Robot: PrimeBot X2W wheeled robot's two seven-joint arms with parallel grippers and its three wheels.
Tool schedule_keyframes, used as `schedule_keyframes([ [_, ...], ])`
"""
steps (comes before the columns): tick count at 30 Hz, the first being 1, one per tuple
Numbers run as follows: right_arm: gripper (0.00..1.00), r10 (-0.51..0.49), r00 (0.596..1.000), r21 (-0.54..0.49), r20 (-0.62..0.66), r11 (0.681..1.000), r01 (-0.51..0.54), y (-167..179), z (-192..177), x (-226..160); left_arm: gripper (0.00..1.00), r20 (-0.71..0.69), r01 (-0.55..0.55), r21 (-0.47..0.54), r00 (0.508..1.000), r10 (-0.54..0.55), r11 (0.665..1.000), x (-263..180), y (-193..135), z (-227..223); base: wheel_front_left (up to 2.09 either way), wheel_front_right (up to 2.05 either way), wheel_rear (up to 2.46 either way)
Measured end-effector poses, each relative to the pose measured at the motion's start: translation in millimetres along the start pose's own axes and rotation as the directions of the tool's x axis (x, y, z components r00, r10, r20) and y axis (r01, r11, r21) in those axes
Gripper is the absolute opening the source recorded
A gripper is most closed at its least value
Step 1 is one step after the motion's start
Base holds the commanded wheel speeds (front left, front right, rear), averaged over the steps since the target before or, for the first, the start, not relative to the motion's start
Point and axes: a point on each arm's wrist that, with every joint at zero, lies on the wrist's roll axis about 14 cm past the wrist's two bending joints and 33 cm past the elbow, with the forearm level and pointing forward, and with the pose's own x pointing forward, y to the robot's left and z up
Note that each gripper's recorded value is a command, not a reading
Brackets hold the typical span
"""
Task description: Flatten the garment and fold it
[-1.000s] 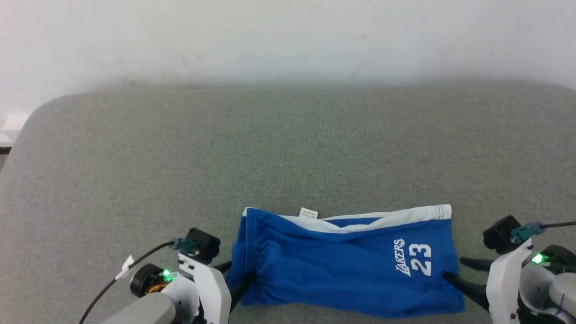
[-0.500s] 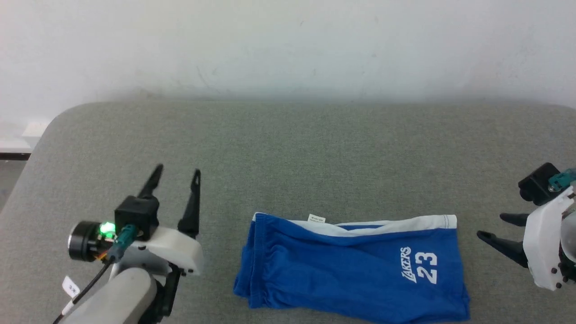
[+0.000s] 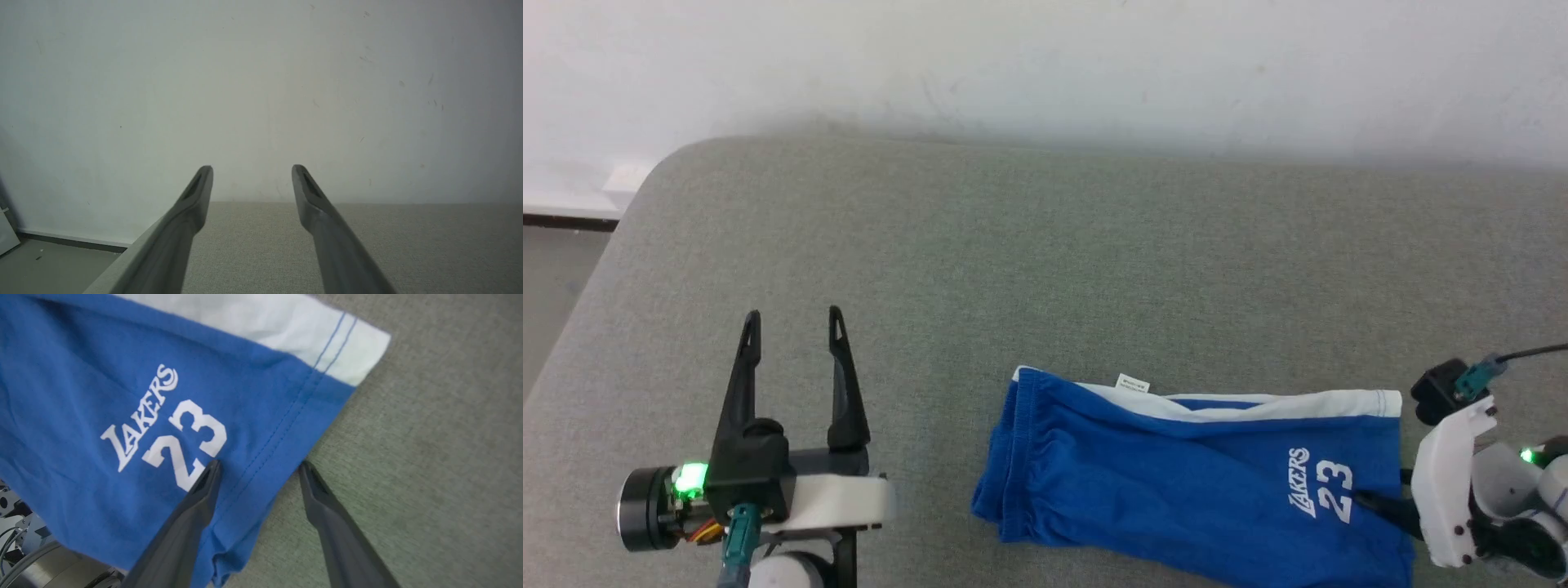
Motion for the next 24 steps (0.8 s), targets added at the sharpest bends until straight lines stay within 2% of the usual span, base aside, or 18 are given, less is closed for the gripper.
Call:
schedule_keyframes([
  [4,1.00,0.015,1.000,0.044,-0.005,0.999,-0.015,6.8,-8.4,18.3,1.00,-0.037,-0.019,-0.010,0.999,0.018,1.000,-8.2,3.8,-11.6,0.00,0.00,0.00],
  [8,1.00,0.017,1.000,0.077,0.008,0.997,-0.018,9.0,-10.3,25.3,1.00,-0.085,0.014,-0.022,0.996,-0.016,1.000,-16.7,-0.9,-26.8,0.00,0.00,0.00],
  [9,0.38,0.017,1.000,0.079,0.013,0.997,-0.018,9.1,-9.7,25.1,1.00,-0.091,0.031,-0.017,0.995,-0.033,0.999,-17.9,-2.9,-29.4,0.00,0.00,0.00],
  [10,0.00,0.015,1.000,0.084,0.028,0.996,-0.017,9.3,-8.5,24.7,1.00,-0.095,0.046,-0.019,0.994,-0.048,0.999,-18.0,-4.7,-31.4,0.00,0.00,0.00],
  [19,0.00,0.013,0.985,0.056,0.174,0.998,-0.023,13.8,12.8,6.0,1.00,-0.092,0.117,-0.014,0.989,-0.118,0.993,-15.6,-11.7,-35.1,0.00,0.00,0.00],
  [24,0.00,-0.068,0.973,0.056,0.220,0.997,0.057,-19.4,21.3,-25.3,1.00,-0.084,0.130,0.012,0.988,-0.129,0.991,-13.1,-15.1,-34.8,0.00,0.00,0.00],
])
